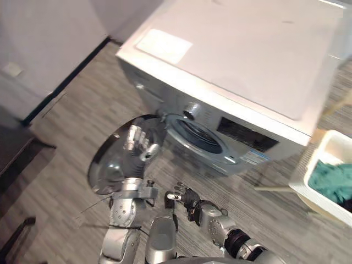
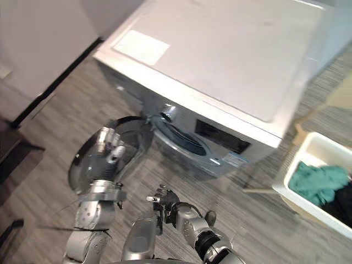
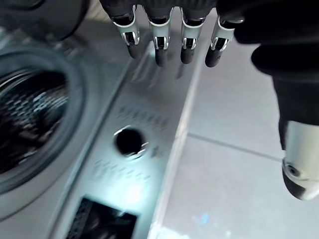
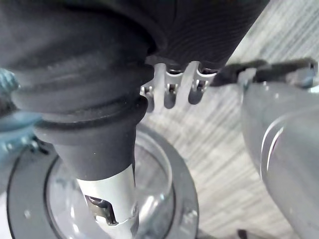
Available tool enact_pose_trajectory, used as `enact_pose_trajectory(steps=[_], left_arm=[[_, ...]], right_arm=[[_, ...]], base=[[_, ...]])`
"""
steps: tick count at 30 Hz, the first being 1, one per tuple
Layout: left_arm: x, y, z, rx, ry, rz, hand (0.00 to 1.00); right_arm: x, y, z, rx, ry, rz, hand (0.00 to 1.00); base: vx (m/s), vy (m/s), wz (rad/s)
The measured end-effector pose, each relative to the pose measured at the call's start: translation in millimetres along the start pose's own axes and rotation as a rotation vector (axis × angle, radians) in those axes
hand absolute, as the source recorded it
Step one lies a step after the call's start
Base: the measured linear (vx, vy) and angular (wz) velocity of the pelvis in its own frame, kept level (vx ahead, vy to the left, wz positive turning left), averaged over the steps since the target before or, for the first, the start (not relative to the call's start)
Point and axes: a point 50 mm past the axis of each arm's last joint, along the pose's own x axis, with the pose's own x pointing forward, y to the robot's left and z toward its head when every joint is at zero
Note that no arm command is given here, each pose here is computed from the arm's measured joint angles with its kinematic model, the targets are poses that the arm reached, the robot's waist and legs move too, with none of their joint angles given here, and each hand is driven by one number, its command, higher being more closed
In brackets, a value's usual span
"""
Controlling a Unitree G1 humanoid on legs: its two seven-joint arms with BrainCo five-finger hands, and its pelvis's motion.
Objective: Pick up the laundry basket with both hands and put the clothes into the washing machine.
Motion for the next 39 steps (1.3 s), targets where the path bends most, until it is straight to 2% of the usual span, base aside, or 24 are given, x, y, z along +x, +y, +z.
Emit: enact_pose_trajectory(steps=[3,5,6,8,9,11,14,16,19,22,26,33,39], left_arm=[[0,25,-40,0.060,0.209,0.015,0.00],[-6,52,-60,0.109,0.329,0.076,0.00],[-8,61,-65,0.119,0.356,0.099,0.00],[-23,103,-87,0.198,0.505,0.227,0.00],[-27,114,-92,0.212,0.545,0.257,0.00],[-49,154,-107,0.283,0.699,0.403,0.00],[-83,199,-107,0.337,0.844,0.608,0.00],[-99,217,-100,0.360,0.879,0.731,0.00],[-112,239,-83,0.363,0.852,0.887,0.00],[-115,257,-63,0.369,0.790,0.984,0.00],[-106,266,-48,0.357,0.722,1.038,0.00],[-110,264,-52,0.328,0.713,1.074,0.00],[-111,231,-91,0.235,0.786,1.015,0.00]], right_arm=[[-11,-43,1,-0.066,-0.012,-0.138,0.00],[-29,-87,7,-0.139,-0.034,-0.302,0.00],[-34,-98,9,-0.141,-0.044,-0.341,0.00],[-62,-140,11,-0.179,-0.070,-0.519,0.00],[-70,-150,9,-0.186,-0.067,-0.564,0.00],[-94,-179,-6,-0.191,-0.015,-0.697,0.00],[-109,-196,-34,-0.131,0.096,-0.797,0.00],[-115,-197,-49,-0.120,0.146,-0.827,0.00],[-123,-201,-60,-0.095,0.178,-0.872,0.00],[-124,-201,-62,-0.088,0.180,-0.883,0.00],[-122,-196,-67,-0.077,0.195,-0.871,0.00],[-115,-188,-73,-0.055,0.207,-0.848,0.00],[-112,-185,-74,-0.042,0.215,-0.839,0.00]], base=[[0.00,-0.016,-0.93],[0.01,-0.003,-0.71],[0.02,0.001,-0.70],[0.04,0.008,-0.57],[0.05,0.027,-0.34],[0.05,0.033,-0.30],[0.04,0.011,-0.29],[0.02,0.017,-0.11],[0.01,0.020,-0.09],[0.00,0.000,0.00],[-0.02,-0.006,0.13],[-0.02,-0.003,0.03],[0.00,-0.001,0.11]])
